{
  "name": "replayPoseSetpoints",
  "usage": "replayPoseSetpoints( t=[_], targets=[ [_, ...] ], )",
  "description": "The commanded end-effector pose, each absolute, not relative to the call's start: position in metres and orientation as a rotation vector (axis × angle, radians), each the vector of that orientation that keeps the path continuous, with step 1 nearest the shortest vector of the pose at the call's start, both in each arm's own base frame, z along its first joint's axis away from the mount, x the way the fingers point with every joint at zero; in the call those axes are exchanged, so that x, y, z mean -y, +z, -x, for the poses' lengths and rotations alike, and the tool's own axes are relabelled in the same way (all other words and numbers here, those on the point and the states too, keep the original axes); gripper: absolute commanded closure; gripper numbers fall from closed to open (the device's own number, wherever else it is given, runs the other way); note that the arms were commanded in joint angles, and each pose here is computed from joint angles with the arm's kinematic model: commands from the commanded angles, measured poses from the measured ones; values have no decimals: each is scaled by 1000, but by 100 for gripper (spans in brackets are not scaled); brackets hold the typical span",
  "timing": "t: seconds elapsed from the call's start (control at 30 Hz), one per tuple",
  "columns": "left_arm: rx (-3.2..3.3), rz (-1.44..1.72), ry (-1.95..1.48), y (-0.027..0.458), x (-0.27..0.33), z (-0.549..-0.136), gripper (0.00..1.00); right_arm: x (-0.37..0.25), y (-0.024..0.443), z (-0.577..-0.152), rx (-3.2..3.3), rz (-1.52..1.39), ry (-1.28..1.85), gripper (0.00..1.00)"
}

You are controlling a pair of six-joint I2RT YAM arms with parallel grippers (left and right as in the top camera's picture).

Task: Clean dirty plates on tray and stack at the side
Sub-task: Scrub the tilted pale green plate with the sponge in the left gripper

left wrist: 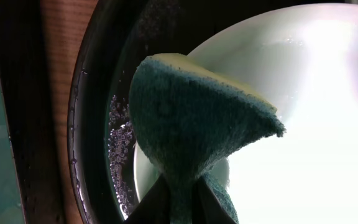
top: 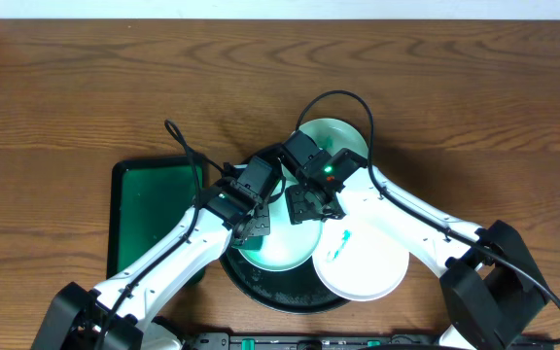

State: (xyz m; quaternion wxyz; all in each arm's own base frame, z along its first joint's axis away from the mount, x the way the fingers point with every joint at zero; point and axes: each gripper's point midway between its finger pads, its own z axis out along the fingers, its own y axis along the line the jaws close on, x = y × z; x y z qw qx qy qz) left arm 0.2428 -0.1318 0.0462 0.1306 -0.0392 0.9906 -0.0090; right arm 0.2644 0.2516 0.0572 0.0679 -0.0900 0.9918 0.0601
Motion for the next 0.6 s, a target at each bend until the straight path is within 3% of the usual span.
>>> replayPoseSetpoints(
  t=[0.0,0.33,0.57],
  targets=[
    [-2838,115,-20,57,132,-253,88,-245,53,-264,-2992,211,169,34],
    [-2838,115,-20,57,132,-253,88,-234,30,-251,-3035,107,144,37],
    [-2840,115,-18,57,131,-252,88,-238,30,-255,-3019,28,175,49]
  ],
)
